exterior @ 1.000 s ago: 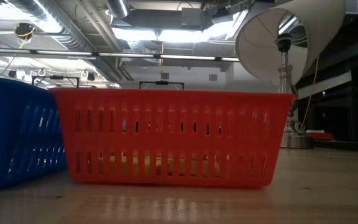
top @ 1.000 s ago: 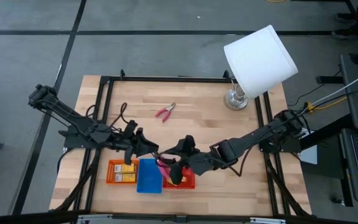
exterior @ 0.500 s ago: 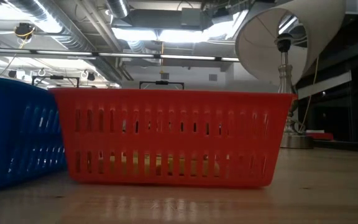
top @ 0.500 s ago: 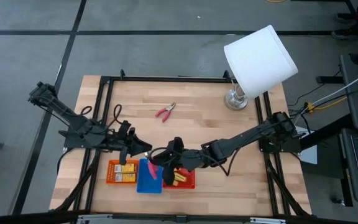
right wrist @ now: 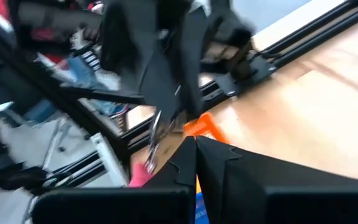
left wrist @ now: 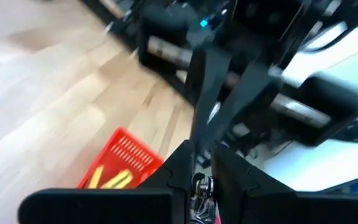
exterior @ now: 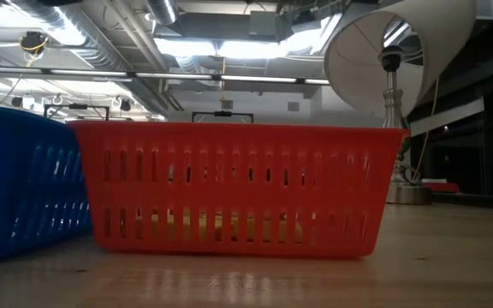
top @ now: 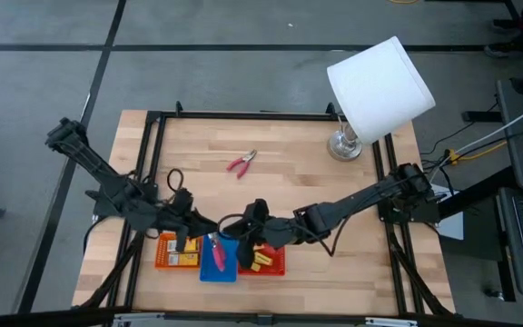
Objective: Pick & Place School Supplies
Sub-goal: Put the bottom hole puncher into the blue bin
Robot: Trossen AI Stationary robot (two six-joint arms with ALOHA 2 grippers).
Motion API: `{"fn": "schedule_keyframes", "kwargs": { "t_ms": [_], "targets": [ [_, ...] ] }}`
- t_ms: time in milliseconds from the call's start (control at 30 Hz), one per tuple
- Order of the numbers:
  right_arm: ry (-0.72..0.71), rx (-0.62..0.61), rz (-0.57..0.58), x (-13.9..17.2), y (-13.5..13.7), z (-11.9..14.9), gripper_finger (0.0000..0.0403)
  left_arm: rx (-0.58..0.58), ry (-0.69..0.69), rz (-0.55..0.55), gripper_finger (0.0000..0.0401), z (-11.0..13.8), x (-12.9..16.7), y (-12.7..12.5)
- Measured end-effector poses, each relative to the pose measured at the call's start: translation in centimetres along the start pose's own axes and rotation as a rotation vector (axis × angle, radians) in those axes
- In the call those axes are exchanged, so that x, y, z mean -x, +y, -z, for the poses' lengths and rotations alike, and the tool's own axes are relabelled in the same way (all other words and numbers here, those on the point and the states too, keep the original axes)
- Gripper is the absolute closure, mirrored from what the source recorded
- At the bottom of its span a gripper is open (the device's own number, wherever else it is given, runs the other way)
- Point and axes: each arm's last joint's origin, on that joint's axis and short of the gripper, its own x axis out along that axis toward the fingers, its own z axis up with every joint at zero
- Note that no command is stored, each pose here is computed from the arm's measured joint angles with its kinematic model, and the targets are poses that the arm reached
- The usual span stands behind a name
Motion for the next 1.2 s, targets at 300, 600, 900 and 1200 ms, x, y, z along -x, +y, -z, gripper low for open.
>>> {"fn": "schedule_keyframes", "kwargs": {
  "t_ms": [300, 600, 900, 1200],
  "targets": [
    [0.013, -0.037, 0.097, 0.5, 0.0, 1.0, 0.0401, 0.054, 0.099, -0.142, 0.0369, 3.0, -1.0, 1.1],
    [0.125, -0.089, 0.196, 4.2, 2.2, 4.7, 0.0402, 0.246, 0.144, -0.298, 0.0369, 5.5, -3.5, 2.7],
    [0.123, -0.169, 0.292, 8.8, 4.5, 8.8, 0.0402, 0.34, 0.122, -0.508, 0.0369, 6.4, -4.6, 5.2],
    [0.108, -0.215, 0.315, 11.5, 5.6, 11.0, 0.0403, 0.385, 0.131, -0.577, 0.0369, 6.9, -5.4, 6.1]
  ]
}}
